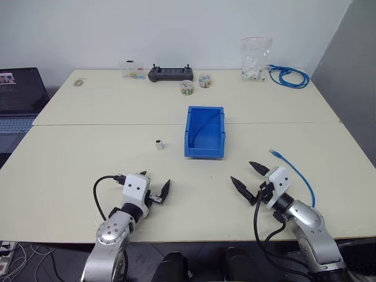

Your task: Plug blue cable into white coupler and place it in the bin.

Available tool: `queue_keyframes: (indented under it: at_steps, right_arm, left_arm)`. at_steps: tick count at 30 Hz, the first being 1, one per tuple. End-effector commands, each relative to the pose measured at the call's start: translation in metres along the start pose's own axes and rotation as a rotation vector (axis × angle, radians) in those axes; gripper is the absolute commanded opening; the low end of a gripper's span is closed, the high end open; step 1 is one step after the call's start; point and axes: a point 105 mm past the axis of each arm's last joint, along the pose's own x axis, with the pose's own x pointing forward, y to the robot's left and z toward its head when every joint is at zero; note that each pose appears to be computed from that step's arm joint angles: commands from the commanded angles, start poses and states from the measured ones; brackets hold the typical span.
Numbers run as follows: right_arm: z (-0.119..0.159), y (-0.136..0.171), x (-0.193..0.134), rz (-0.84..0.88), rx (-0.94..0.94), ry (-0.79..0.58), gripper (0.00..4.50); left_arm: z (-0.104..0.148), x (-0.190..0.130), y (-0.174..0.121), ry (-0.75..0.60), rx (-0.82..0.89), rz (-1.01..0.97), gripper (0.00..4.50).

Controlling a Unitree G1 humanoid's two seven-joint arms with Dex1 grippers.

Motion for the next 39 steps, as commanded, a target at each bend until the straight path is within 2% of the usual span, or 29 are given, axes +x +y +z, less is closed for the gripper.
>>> queue_keyframes:
  at_steps: [1, 5, 12, 17, 22, 28, 32, 33, 35, 39]
  right_arm:
    - [0.009, 0.000, 0.002, 0.011, -0.016, -0.035, 4.45]
    - [0.009, 0.000, 0.002, 0.013, -0.016, -0.035, 4.45]
    - [0.008, 0.001, 0.002, 0.015, -0.016, -0.033, 4.45]
    - [0.009, 0.001, 0.001, 0.014, -0.038, -0.037, 4.45]
    - [0.011, -0.002, -0.006, -0.014, -0.061, -0.037, 4.45]
    - [0.028, -0.031, -0.032, -0.143, -0.094, -0.049, 4.45]
    - [0.040, -0.054, -0.053, -0.229, -0.096, -0.036, 4.45]
    - [0.042, -0.061, -0.058, -0.252, -0.091, -0.021, 4.45]
    - [0.033, -0.092, -0.071, -0.294, -0.068, 0.102, 4.45]
    - [0.005, -0.129, -0.080, -0.288, -0.021, 0.369, 4.45]
  left_arm:
    - [0.014, -0.002, -0.004, -0.055, 0.035, -0.008, 4.50]
    - [0.013, -0.003, -0.003, -0.047, 0.044, -0.005, 4.50]
    - [0.025, -0.006, -0.002, -0.118, 0.039, -0.045, 4.50]
    - [0.042, -0.013, -0.017, -0.200, 0.020, -0.232, 4.50]
    - [0.048, -0.006, -0.053, -0.161, 0.114, -0.549, 4.50]
    - [0.072, 0.013, -0.072, -0.185, 0.180, -0.718, 4.50]
    - [0.084, 0.027, -0.079, -0.193, 0.239, -0.729, 4.50]
    - [0.087, 0.029, -0.081, -0.189, 0.244, -0.737, 4.50]
    - [0.095, 0.033, -0.095, -0.184, 0.271, -0.810, 4.50]
    - [0.107, 0.038, -0.112, -0.196, 0.316, -0.871, 4.50]
